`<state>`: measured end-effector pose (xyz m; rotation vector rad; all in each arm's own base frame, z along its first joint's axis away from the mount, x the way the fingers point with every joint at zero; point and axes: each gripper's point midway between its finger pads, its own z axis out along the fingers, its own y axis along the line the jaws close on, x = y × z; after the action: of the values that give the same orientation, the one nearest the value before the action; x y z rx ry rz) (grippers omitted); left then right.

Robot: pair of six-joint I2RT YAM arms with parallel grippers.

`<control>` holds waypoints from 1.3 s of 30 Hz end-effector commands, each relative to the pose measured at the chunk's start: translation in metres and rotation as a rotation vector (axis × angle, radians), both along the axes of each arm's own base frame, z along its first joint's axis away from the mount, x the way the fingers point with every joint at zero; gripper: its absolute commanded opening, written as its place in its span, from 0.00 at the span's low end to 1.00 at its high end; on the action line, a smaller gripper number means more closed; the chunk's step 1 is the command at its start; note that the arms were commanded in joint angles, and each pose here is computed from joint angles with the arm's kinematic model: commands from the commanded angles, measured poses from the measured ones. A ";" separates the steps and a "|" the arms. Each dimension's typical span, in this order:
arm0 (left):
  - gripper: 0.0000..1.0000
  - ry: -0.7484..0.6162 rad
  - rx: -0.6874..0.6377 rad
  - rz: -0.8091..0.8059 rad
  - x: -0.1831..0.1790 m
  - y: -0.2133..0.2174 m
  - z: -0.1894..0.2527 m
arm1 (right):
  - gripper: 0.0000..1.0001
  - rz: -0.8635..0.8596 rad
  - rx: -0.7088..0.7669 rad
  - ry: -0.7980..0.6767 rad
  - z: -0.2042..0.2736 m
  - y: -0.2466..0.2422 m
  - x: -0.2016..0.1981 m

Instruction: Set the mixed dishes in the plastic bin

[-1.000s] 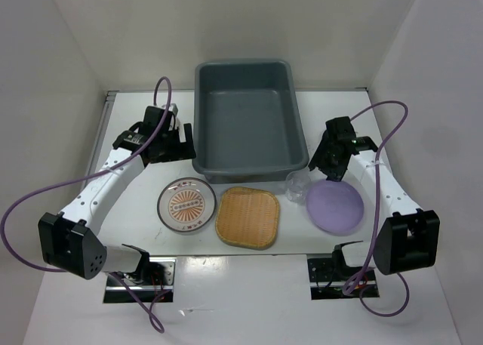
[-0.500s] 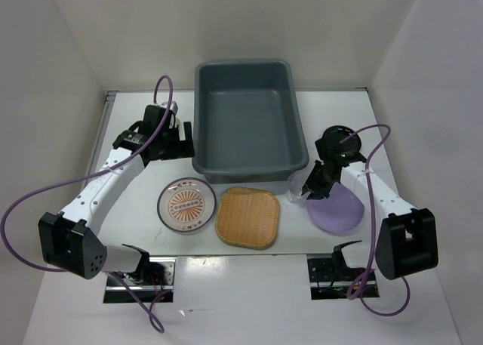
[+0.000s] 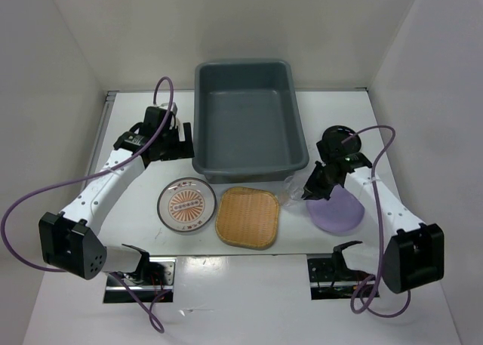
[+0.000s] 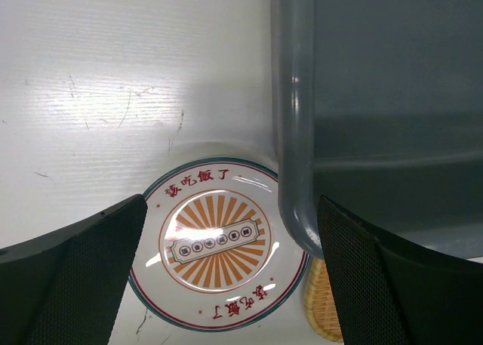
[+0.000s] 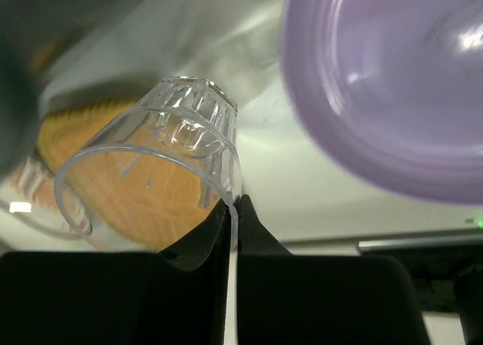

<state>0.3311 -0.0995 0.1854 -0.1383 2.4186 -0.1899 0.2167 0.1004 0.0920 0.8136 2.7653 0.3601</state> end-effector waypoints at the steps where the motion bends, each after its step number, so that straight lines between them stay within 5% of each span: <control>1: 1.00 -0.050 -0.014 0.013 0.002 0.001 0.011 | 0.00 0.082 0.091 -0.007 0.046 0.019 -0.028; 6: 1.00 -0.059 -0.016 0.013 0.004 0.001 0.015 | 0.00 0.194 0.197 0.039 0.087 0.040 -0.070; 10: 1.00 -0.067 -0.026 0.006 0.005 -0.001 0.017 | 0.00 0.249 0.299 -0.264 0.186 0.064 -0.017; 13: 1.00 -0.071 -0.045 -0.009 0.004 -0.005 0.017 | 0.00 0.261 0.292 -0.433 0.218 0.079 0.043; 19: 1.00 -0.127 -0.039 0.012 -0.002 0.002 0.031 | 0.00 0.241 0.168 -0.490 0.169 0.091 0.140; 24: 1.00 -0.144 -0.026 0.029 -0.012 0.010 0.031 | 0.00 0.219 -0.008 -0.468 0.130 0.075 0.179; 39: 1.00 -0.123 -0.013 0.023 -0.018 0.012 0.015 | 0.03 0.234 -0.187 -0.250 0.044 0.051 0.178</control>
<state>0.3079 -0.0879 0.1912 -0.1509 2.3423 -0.1894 0.3921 0.1543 0.1398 0.3883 2.6233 0.2568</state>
